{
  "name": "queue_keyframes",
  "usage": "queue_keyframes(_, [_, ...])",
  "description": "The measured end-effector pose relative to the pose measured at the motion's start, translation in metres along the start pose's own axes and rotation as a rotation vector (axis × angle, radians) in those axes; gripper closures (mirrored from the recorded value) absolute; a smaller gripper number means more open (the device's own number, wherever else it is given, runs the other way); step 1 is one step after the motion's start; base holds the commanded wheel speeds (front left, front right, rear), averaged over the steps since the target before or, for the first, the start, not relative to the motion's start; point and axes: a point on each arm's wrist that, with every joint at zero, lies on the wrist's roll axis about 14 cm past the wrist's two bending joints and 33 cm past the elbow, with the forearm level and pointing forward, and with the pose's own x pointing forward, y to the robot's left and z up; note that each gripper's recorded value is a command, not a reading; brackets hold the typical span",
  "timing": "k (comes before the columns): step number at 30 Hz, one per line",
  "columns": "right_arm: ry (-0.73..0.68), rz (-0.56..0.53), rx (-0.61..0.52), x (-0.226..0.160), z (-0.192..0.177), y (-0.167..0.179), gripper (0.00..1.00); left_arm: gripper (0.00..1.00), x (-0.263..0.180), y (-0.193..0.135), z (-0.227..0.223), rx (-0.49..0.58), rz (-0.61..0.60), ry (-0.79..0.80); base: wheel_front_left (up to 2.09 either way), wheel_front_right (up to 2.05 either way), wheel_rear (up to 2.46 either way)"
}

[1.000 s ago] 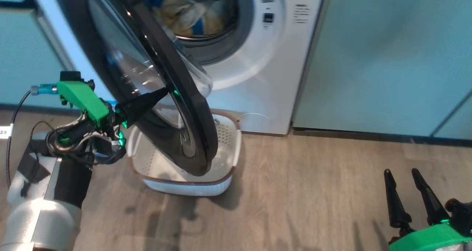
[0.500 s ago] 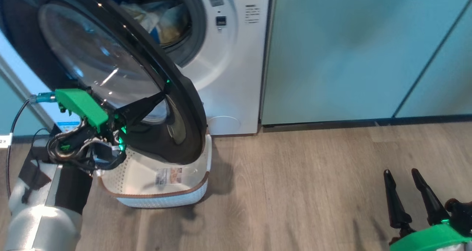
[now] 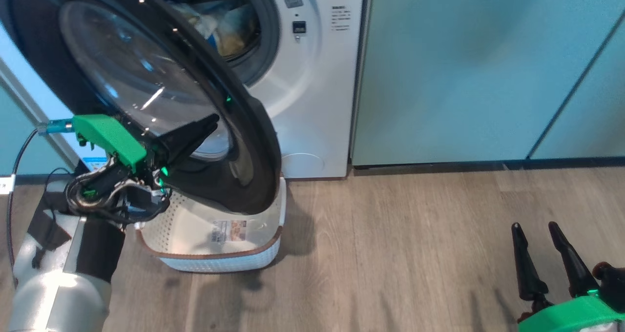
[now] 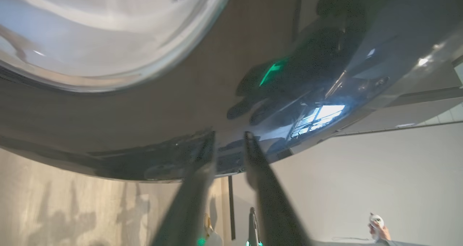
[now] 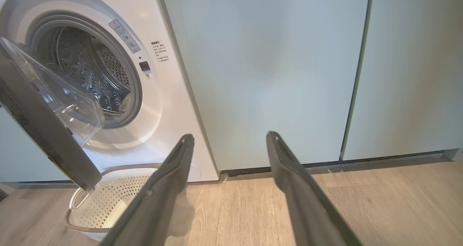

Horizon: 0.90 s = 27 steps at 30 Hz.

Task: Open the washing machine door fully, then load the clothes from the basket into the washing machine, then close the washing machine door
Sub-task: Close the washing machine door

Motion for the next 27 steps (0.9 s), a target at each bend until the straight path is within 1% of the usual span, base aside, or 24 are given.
queue_keyframes(1, [-0.001, 0.006, 0.001, 0.001, 0.0, 0.002, 0.0, 0.27, -0.002, 0.0, 0.003, 0.009, 0.005, -0.017, 0.0, 0.0, 0.0])
queue_keyframes(2, [-0.002, 0.012, 0.002, 0.002, 0.0, 0.004, 0.0, 0.15, -0.005, 0.0, 0.005, 0.021, 0.013, -0.033, 0.0, 0.0, 0.0])
queue_keyframes(4, [-0.004, 0.024, 0.004, 0.004, 0.001, 0.007, 0.0, 0.0, -0.012, 0.002, 0.006, 0.043, 0.029, -0.048, 0.0, 0.0, 0.0])
queue_keyframes(8, [-0.004, 0.05, 0.009, 0.01, 0.0, 0.016, 0.0, 0.0, -0.027, 0.013, 0.009, 0.116, 0.088, -0.107, 0.0, 0.0, 0.0])
queue_keyframes(10, [-0.001, 0.063, 0.016, 0.013, -0.001, 0.021, 0.0, 0.0, -0.035, 0.014, 0.017, 0.165, 0.108, -0.167, 0.0, 0.0, 0.0])
queue_keyframes(13, [0.003, 0.078, 0.023, 0.016, -0.003, 0.027, 0.0, 0.0, -0.045, 0.017, 0.022, 0.286, 0.153, -0.214, 0.0, 0.0, 0.0])
queue_keyframes(19, [0.01, 0.099, 0.026, 0.02, -0.006, 0.034, 0.0, 0.0, -0.069, 0.037, 0.022, 0.474, 0.249, -0.3, 0.0, 0.0, 0.0])
queue_keyframes(21, [0.01, 0.103, 0.027, 0.021, -0.006, 0.036, 0.0, 0.0, -0.079, 0.043, 0.025, 0.526, 0.271, -0.348, 0.0, 0.0, 0.0])
queue_keyframes(23, [0.008, 0.106, 0.028, 0.022, -0.005, 0.037, 0.0, 0.0, -0.086, 0.046, 0.026, 0.601, 0.286, -0.38, 0.0, 0.0, 0.0])
queue_keyframes(27, [0.003, 0.109, 0.03, 0.022, -0.004, 0.038, 0.0, 0.0, -0.105, 0.057, 0.03, 0.687, 0.322, -0.469, 0.0, 0.0, 0.0])
